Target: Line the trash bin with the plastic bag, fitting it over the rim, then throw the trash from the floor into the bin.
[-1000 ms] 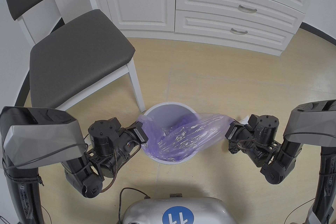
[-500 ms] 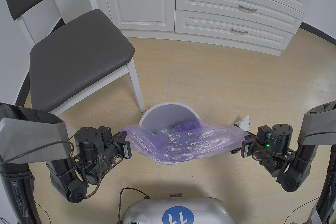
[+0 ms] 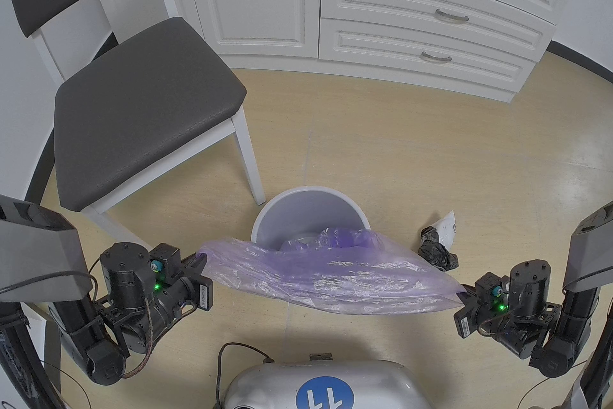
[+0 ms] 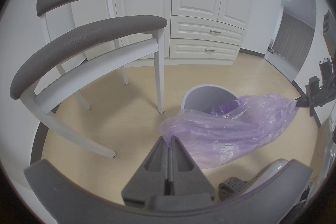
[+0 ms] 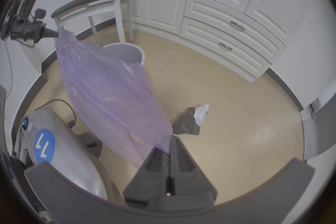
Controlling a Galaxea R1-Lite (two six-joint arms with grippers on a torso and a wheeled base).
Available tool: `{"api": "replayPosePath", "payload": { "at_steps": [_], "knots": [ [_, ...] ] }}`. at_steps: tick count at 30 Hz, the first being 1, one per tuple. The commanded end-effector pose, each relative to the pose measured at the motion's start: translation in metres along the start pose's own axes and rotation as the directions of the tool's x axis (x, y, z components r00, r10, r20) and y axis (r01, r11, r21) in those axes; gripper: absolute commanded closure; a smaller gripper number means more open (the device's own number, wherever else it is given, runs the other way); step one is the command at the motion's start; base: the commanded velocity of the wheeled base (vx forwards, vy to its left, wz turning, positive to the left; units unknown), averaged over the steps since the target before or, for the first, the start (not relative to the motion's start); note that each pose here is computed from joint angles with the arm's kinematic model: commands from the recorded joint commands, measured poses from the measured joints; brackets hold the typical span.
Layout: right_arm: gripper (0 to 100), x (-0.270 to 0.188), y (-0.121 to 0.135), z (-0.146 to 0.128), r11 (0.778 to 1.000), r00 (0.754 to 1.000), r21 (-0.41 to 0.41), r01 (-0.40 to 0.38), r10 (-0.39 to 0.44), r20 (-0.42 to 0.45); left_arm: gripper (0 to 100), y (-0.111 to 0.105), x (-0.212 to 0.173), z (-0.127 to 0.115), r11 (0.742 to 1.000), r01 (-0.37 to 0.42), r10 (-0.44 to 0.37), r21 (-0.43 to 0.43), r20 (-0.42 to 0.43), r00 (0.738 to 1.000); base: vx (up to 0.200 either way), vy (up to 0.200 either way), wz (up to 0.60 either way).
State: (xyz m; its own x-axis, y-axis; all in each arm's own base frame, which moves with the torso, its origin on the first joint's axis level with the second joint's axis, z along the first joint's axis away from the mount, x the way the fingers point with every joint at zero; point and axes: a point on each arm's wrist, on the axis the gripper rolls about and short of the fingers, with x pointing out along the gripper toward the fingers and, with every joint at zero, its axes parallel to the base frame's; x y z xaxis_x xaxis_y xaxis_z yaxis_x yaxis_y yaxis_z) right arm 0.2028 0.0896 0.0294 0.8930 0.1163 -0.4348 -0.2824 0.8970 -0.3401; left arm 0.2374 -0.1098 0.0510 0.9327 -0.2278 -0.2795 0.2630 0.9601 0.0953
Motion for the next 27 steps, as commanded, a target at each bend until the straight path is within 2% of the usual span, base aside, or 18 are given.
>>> {"api": "replayPosePath", "payload": {
  "at_steps": [1,9,13,15,21,22,24,27],
  "knots": [
    [100,-0.002,0.003,-0.009,0.999,0.999,-0.032,-0.013,0.012,-0.043,100,0.001,-0.006,-0.002,1.0,0.001,-0.001,0.004,-0.014,1.0,0.0,0.0,0.0],
    [100,0.016,0.02,-0.036,0.995,0.982,-0.075,-0.072,0.058,-0.177,100,-0.002,-0.002,-0.017,0.998,0.053,-0.052,0.016,-0.08,0.995,0.0,0.0,0.0],
    [100,0.032,0.026,-0.04,0.997,0.981,-0.055,-0.062,0.05,-0.188,100,-0.006,0.01,-0.033,0.998,0.052,-0.048,0.026,-0.137,0.989,0.0,0.0,0.0],
    [100,0.043,0.031,-0.042,0.999,0.982,-0.004,-0.036,0.035,-0.184,100,-0.008,0.021,-0.046,0.998,0.053,-0.047,0.031,-0.176,0.983,0.0,0.0,0.0],
    [100,0.054,0.036,-0.041,0.999,0.986,0.042,-0.027,0.034,-0.165,100,-0.01,0.033,-0.058,0.999,0.041,-0.035,0.026,-0.205,0.978,0.0,0.0,0.0],
    [100,0.07,0.039,-0.033,0.994,0.993,0.108,0.015,-0.002,-0.115,100,-0.011,0.053,-0.068,1.0,0.026,-0.022,0.016,-0.206,0.978,0.0,0.0,0.0],
    [100,0.082,0.039,-0.024,0.982,0.995,0.172,0.073,-0.061,-0.073,100,-0.012,0.065,-0.073,1.0,-0.016,0.014,-0.007,-0.197,0.98,0.0,0.0,0.0],
    [100,0.091,0.04,-0.014,0.961,0.995,0.256,0.101,-0.097,-0.029,100,-0.015,0.084,-0.073,0.992,-0.103,0.091,-0.07,-0.156,0.984,0.0,0.0,0.0]
  ]
}}
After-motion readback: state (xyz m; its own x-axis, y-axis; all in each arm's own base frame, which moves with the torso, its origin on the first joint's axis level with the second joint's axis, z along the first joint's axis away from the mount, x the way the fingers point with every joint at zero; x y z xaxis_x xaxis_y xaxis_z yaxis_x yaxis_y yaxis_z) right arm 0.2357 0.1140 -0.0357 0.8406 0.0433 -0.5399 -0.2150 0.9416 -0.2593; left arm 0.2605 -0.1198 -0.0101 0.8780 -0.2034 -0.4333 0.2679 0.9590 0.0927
